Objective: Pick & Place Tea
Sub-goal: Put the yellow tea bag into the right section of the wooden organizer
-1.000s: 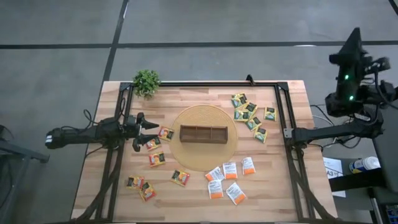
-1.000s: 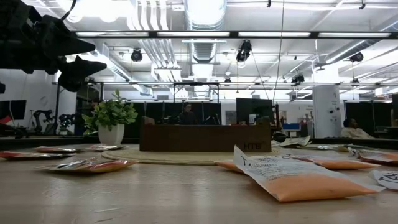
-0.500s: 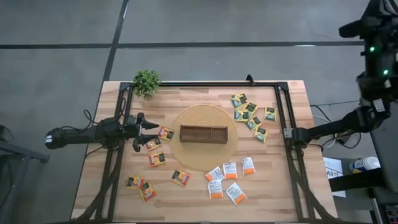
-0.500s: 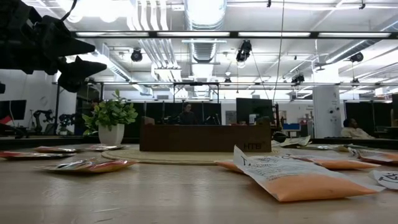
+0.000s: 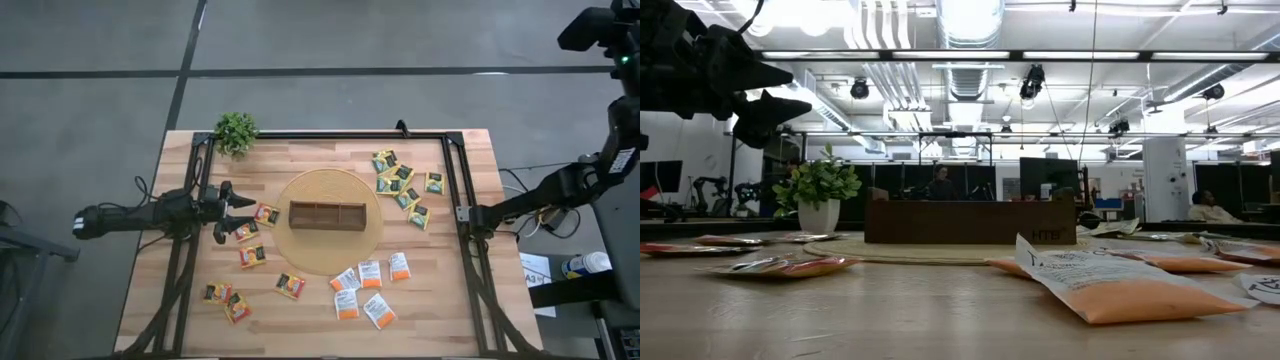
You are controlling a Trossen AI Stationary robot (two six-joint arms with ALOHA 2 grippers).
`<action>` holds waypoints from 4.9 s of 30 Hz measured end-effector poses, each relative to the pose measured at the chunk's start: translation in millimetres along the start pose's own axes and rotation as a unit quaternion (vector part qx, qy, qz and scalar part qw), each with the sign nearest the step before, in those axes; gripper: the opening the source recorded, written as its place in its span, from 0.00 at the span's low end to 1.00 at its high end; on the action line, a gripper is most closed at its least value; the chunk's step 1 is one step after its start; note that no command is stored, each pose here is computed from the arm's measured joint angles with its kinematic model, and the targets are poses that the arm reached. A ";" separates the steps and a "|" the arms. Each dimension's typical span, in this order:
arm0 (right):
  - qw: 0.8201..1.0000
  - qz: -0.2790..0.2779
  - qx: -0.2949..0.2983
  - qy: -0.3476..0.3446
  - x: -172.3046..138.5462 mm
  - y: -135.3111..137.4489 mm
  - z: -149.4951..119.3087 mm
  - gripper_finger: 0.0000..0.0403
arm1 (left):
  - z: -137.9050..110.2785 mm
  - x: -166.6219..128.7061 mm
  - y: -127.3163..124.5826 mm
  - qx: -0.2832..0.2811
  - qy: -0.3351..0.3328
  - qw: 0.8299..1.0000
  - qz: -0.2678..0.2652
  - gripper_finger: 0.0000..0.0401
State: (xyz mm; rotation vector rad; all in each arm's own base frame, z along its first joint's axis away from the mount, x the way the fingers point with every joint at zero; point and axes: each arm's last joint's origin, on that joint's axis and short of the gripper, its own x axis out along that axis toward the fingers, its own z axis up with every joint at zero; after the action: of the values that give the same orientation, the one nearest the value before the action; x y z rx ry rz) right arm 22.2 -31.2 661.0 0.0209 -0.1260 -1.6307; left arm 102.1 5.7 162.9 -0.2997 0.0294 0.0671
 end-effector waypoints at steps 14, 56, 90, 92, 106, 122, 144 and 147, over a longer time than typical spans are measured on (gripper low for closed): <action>0.984 0.096 -0.098 -0.116 0.6 81.1 -9.2 0.02 | -0.5 0.0 0.1 0.000 0.002 1.000 0.001 0.64; 0.713 0.470 -0.157 0.496 149.2 122.6 -223.3 0.02 | -0.7 0.0 0.2 0.000 0.003 1.000 0.001 0.64; 0.589 0.395 -0.170 0.684 149.9 118.4 -387.4 0.51 | -0.9 0.0 0.3 0.000 0.005 1.000 0.002 0.64; 0.606 0.388 -0.166 0.674 153.1 120.2 -394.4 0.56 | -0.9 0.0 0.3 0.000 0.005 1.000 0.001 0.64; 0.621 0.299 -0.144 0.710 151.8 113.8 -444.0 0.55 | -1.0 0.0 0.3 0.000 0.005 1.000 0.001 0.64; 0.594 0.255 -0.162 0.745 159.9 116.6 -489.1 0.54 | -1.0 0.0 0.3 0.000 0.005 1.000 0.001 0.64; 0.556 0.237 -0.166 0.779 166.4 120.8 -525.7 0.54 | -1.0 0.0 0.3 0.000 0.005 1.000 0.002 0.64; 0.557 0.236 -0.164 0.779 166.7 121.0 -525.8 0.54 | -0.9 0.0 0.3 0.000 0.005 1.000 0.002 0.64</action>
State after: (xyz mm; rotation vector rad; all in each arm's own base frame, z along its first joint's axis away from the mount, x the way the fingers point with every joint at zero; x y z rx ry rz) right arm 179.3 -240.5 160.5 1.0357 1.4354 -0.5709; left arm 102.1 5.7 161.9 -0.2999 0.0397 0.0689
